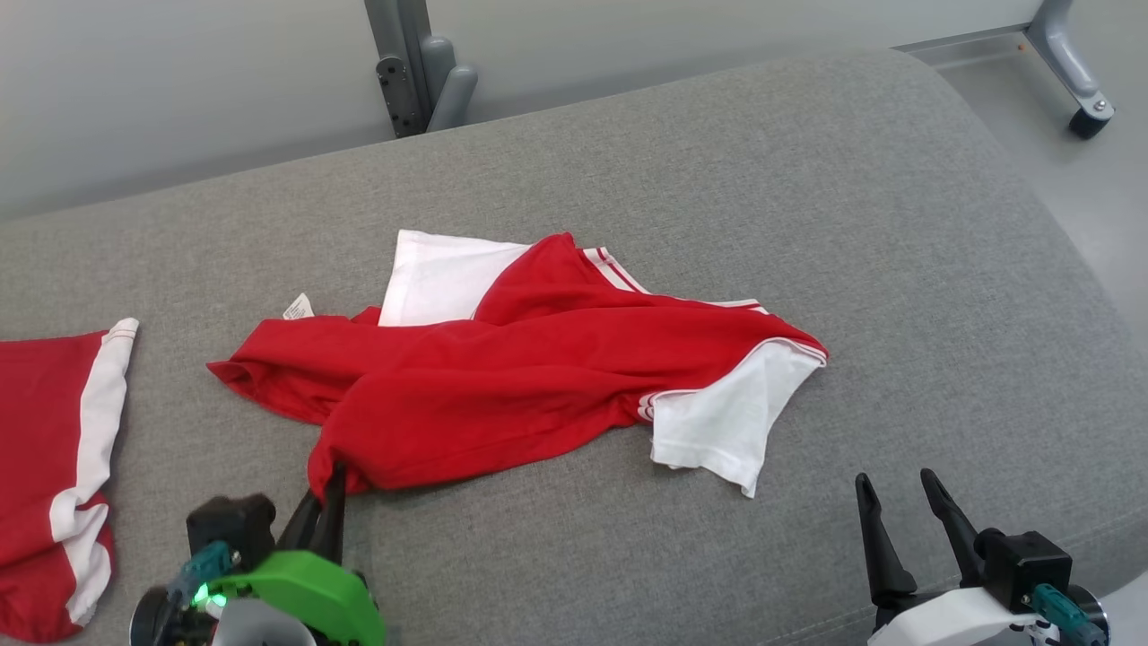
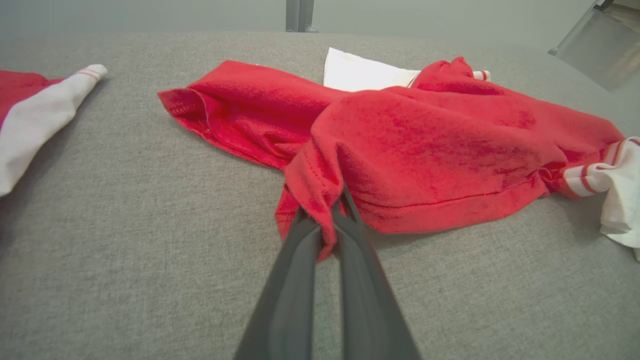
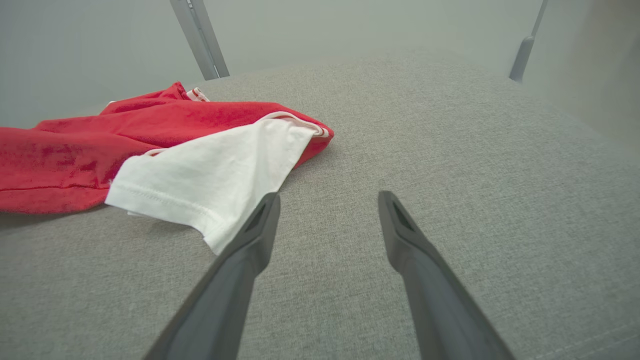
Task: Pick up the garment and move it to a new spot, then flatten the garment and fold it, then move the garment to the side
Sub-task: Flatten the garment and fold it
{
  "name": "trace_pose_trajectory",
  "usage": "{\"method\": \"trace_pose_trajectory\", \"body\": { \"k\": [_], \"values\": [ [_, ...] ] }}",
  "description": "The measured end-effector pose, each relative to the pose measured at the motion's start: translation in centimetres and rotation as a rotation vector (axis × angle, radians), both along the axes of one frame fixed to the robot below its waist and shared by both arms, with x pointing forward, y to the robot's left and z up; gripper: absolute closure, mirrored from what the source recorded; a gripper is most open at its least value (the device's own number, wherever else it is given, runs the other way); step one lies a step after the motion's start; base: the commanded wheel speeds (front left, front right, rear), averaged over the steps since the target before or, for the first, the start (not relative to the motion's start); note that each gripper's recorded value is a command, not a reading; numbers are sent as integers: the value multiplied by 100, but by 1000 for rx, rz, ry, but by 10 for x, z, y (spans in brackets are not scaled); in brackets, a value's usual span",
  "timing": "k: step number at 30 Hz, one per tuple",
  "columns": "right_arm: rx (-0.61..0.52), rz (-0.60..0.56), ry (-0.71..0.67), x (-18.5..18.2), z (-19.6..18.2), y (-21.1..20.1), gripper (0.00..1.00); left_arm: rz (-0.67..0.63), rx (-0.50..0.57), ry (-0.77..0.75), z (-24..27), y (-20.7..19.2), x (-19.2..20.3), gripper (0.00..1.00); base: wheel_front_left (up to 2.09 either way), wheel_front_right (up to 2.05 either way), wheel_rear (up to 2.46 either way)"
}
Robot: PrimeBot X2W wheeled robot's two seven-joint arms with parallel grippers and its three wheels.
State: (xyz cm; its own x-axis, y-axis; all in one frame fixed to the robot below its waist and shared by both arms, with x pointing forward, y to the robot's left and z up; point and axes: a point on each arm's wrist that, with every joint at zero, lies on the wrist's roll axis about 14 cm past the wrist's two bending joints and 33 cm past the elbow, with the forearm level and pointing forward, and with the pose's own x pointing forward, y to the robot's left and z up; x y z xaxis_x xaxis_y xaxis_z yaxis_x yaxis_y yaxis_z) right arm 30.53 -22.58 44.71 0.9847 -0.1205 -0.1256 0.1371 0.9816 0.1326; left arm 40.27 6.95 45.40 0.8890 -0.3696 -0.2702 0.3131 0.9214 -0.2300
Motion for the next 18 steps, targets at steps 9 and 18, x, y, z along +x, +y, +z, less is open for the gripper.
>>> {"method": "trace_pose_trajectory", "body": {
  "k": [9, 18],
  "values": [
    [-5, 41, 7, 8, -3, 10, 0, 131, 32, 188, -63, 37, -53, 100, 0, 0, 0],
    [-11, 131, 22, 17, -8, 34, 0, 166, -28, 186, -65, 35, -68, 100, 0, 0, 0]
  ]
}}
